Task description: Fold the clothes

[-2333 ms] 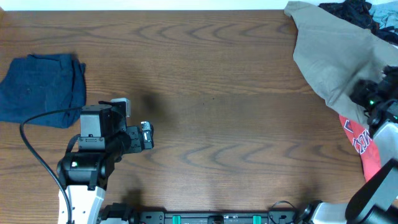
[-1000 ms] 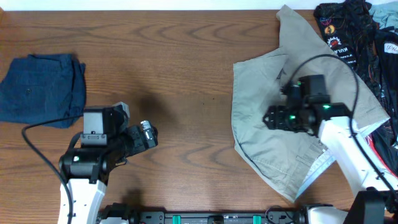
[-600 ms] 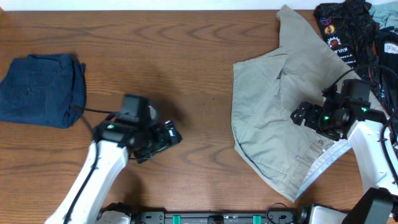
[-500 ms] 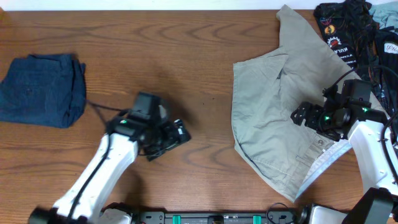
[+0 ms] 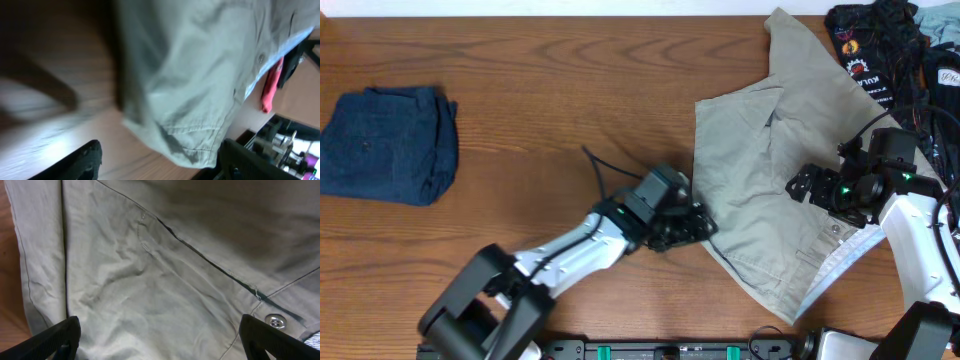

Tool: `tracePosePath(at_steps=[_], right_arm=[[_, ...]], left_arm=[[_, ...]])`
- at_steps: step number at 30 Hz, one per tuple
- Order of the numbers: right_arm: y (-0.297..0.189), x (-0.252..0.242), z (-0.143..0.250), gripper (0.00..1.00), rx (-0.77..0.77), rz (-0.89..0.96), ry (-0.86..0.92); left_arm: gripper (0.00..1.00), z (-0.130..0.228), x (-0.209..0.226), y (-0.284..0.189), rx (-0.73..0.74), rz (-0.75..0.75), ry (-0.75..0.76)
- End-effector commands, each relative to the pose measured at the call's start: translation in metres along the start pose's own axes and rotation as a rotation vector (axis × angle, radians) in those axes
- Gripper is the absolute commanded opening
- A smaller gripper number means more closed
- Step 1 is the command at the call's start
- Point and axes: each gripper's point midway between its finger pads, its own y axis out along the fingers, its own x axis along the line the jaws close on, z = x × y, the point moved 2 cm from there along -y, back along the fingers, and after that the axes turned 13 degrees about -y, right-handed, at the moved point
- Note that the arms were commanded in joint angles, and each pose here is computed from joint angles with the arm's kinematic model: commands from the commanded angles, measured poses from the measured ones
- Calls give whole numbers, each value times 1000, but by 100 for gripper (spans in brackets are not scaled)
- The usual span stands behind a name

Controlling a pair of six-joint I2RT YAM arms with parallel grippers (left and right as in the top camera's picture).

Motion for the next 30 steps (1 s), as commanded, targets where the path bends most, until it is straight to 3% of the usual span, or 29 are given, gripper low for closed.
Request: tracePosePath(at_steps=[1,6,7,9,10,12,17,21,25,28,29,30], right_arm=[[-7,1,-5,99,-25,-9,-5],[-7,1,-5,99,-25,-8,-5],[-7,1,-5,99,-25,-8,-5],[-7,1,-5,99,-25,-8,-5],[-7,1,-5,99,-25,-8,-5],[-7,1,-5,99,-25,-8,-5],[-7,1,-5,99,-25,-8,-5],[-7,1,-5,99,-25,-8,-5],[-7,1,-5,99,-25,-8,-5],[-7,1,-5,99,-25,-9,-5],[-7,2,-5,99,-25,-9,-6],[-7,2,-5,99,-25,-9,-5]], left_arm=[[77,9,8,21,-21,-48,-51],[76,17,11,42,-38,-63,-75],[70,17,9,45,-41,-54,-65],[49,16,7,47,-54,-46,-54],[31,14,8,47,-72,-50,-53],[6,9,10,46,-102,-59,-41],[6,-10,33,35,-168,-160,0],[6,-49,61,-3,-244,-280,-11],[6,-121,67,-76,-384,-281,-48],[6,-184,66,-151,-549,-223,-173],[8,-202,64,-176,-597,-189,-204],[17,-216,63,-199,-629,-148,-226]])
